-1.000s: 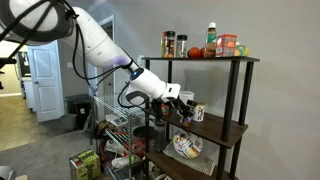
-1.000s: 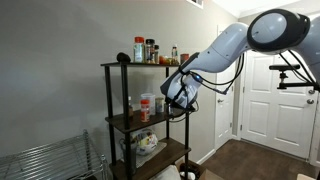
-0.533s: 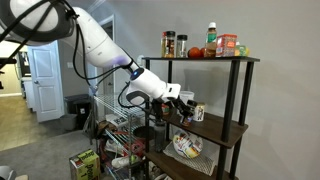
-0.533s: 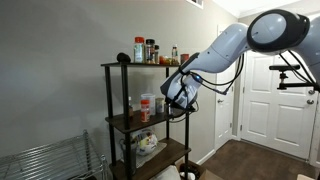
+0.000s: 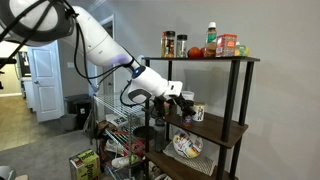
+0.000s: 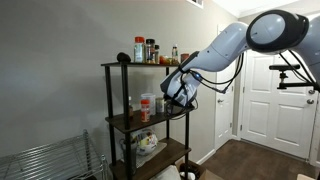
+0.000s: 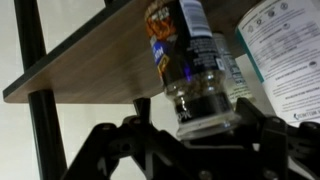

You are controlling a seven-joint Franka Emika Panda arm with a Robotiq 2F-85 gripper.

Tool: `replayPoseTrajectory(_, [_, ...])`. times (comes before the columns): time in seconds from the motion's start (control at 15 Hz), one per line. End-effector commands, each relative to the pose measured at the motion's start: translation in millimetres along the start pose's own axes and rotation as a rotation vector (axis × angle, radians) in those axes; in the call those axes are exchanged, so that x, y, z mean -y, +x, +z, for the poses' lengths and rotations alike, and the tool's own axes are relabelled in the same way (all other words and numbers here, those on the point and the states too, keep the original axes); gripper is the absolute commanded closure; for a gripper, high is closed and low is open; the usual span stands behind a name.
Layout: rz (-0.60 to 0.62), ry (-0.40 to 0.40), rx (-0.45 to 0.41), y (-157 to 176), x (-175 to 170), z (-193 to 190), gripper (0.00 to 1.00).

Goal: Move the spice jar from the top shelf to the second one

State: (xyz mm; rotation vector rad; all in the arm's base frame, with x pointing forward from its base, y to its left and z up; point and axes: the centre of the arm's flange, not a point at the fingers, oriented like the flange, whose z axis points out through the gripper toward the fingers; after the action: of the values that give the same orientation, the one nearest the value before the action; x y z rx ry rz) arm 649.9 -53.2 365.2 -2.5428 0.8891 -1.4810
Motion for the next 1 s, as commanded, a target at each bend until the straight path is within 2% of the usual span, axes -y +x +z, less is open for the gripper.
replayPoseTrajectory(0.0, [0.033,0.007,-0.08,12,-6,-7,0.0])
replayPoseTrajectory(0.27, [0.025,-0.002,-0.112,26,-7,-9,0.0])
replayPoseTrajectory(0.93, [0.06,-0.008,-0.137,31,-15,-15,0.0])
